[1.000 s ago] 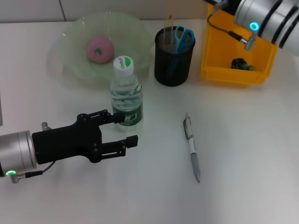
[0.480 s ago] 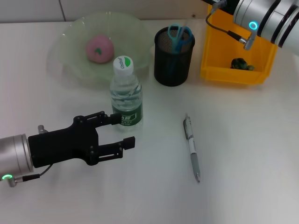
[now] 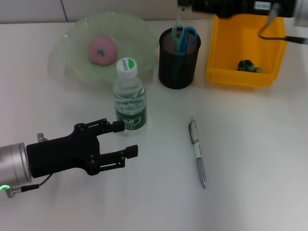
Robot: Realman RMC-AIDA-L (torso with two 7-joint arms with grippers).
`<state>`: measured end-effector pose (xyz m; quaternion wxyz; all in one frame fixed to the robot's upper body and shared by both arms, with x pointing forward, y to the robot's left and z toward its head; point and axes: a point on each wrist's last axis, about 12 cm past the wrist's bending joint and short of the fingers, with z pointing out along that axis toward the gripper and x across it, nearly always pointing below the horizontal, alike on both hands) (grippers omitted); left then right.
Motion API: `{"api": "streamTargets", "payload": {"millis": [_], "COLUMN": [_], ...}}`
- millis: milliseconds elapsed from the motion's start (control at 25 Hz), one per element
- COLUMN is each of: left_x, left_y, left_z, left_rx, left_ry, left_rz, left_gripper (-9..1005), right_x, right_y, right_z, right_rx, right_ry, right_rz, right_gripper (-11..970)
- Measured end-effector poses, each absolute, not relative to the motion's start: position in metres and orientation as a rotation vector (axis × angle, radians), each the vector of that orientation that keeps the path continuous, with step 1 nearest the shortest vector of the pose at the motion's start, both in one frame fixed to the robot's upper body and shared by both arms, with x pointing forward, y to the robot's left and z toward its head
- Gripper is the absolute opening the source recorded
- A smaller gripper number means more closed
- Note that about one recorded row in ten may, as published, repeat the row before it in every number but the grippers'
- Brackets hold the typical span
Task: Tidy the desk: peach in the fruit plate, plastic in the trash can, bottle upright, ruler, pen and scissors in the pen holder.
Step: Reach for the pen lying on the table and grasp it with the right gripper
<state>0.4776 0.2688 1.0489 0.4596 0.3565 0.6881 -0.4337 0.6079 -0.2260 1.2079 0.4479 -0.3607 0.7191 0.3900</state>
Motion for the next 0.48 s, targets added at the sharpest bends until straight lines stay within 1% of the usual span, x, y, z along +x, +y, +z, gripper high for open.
{"api": "streamTargets", "payload": {"millis": [40,160,200,240,360,400,480], "left_x": [0.478,0.478,0.478,0.478,0.48,0.48,0.481], "left_y": [0.269,0.269,0.269,0.269,0.268,0.268,0.267], "left_z": [1.049,1.049,1.049,1.049,1.05,1.05,1.051], "left_rx": [0.877,0.876,0.876,0.876,0.879,0.88,0.884], "left_ry": [1.694,1.696,1.696,1.696,1.694,1.694,1.69], "left_rz": [-1.068,-1.07,-1.07,-1.069,-1.069,-1.069,-1.071], "left_gripper": [765,766,766,766,765,765,765], "right_x": [0.608,0.592,0.586,0.586,0.58,0.578,0.577], "right_y": [-0.226,-0.229,-0.225,-0.225,-0.215,-0.204,-0.198], "right_z": [1.208,1.228,1.236,1.236,1.239,1.238,1.238], "right_rx": [-0.893,-1.046,-1.085,-1.085,-1.095,-1.116,-1.127], "right_ry": [1.78,1.96,2.066,2.066,2.272,2.377,2.422], "right_rz": [0.965,0.869,0.821,0.821,0.749,0.712,0.685], "right_gripper": [508,518,522,525,535,538,545]}}
